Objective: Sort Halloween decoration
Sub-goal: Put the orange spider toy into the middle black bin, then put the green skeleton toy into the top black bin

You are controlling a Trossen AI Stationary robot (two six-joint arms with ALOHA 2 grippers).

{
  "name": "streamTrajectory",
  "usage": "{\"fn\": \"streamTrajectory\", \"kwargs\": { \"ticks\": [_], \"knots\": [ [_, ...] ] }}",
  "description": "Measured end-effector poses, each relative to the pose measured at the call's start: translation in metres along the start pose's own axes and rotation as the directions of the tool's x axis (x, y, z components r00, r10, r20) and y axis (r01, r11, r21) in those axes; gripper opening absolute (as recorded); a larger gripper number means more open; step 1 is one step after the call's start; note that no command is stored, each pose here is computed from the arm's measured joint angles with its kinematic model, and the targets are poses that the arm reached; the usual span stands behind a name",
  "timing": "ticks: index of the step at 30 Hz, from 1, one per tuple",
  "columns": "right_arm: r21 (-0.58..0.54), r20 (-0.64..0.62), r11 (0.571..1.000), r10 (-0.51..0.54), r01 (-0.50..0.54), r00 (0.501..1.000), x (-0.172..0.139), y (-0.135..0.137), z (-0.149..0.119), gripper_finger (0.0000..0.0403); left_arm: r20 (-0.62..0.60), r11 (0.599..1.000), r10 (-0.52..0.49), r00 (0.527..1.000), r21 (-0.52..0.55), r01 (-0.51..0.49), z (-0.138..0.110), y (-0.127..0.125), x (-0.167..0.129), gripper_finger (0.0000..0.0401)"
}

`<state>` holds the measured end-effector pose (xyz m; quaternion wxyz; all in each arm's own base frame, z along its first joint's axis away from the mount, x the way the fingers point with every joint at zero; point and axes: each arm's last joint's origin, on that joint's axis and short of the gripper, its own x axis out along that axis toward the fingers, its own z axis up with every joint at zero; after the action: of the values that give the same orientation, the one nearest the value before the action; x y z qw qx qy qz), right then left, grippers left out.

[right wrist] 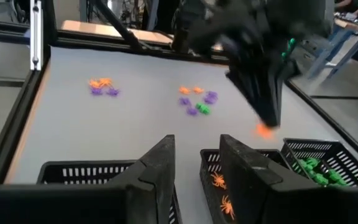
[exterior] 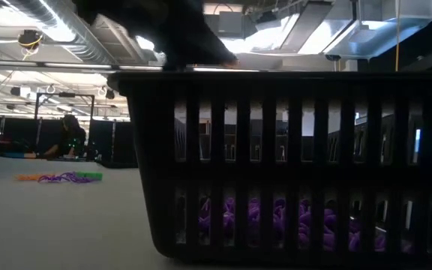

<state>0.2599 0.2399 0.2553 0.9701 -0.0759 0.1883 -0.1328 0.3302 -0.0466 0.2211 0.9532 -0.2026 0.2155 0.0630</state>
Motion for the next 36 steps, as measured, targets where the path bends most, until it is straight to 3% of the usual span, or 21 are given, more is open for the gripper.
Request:
{"fn": "streamTrajectory", "kwargs": {
  "ticks": [7, 13, 20, 25, 29, 36],
  "knots": [
    [-0.035, -0.002, 0.999, -0.015, 0.015, 1.000, -0.005, 0.001, -0.004, 0.0124, -0.169, 1.000, 0.003, 0.986, -0.016, -0.006, 0.002, 0.011, 0.031, 0.0039],
    [-0.005, -0.026, 1.000, 0.001, -0.001, 1.000, -0.005, 0.001, -0.006, 0.0124, -0.264, 0.997, 0.075, 0.962, 0.043, -0.066, 0.007, 0.009, 0.032, 0.0089],
    [0.025, -0.048, 0.999, 0.035, -0.033, 0.998, -0.005, 0.002, -0.007, 0.0124, -0.468, 0.973, 0.229, 0.853, 0.119, -0.196, 0.016, 0.013, -0.012, 0.0096],
    [0.054, -0.065, 0.997, 0.054, -0.050, 0.996, -0.005, 0.002, -0.008, 0.0124, -0.487, 0.934, 0.356, 0.798, 0.191, -0.300, 0.001, 0.014, -0.048, 0.0096],
    [0.064, -0.067, 0.996, 0.059, -0.055, 0.996, -0.005, 0.002, -0.008, 0.0124, -0.465, 0.920, 0.389, 0.795, 0.155, -0.359, -0.017, 0.023, -0.071, 0.0096],
    [0.067, -0.061, 0.997, 0.053, -0.049, 0.997, -0.005, 0.002, -0.008, 0.0124, -0.519, 0.878, 0.432, 0.738, 0.054, -0.476, -0.062, 0.052, -0.094, 0.0096]
  ]
}}
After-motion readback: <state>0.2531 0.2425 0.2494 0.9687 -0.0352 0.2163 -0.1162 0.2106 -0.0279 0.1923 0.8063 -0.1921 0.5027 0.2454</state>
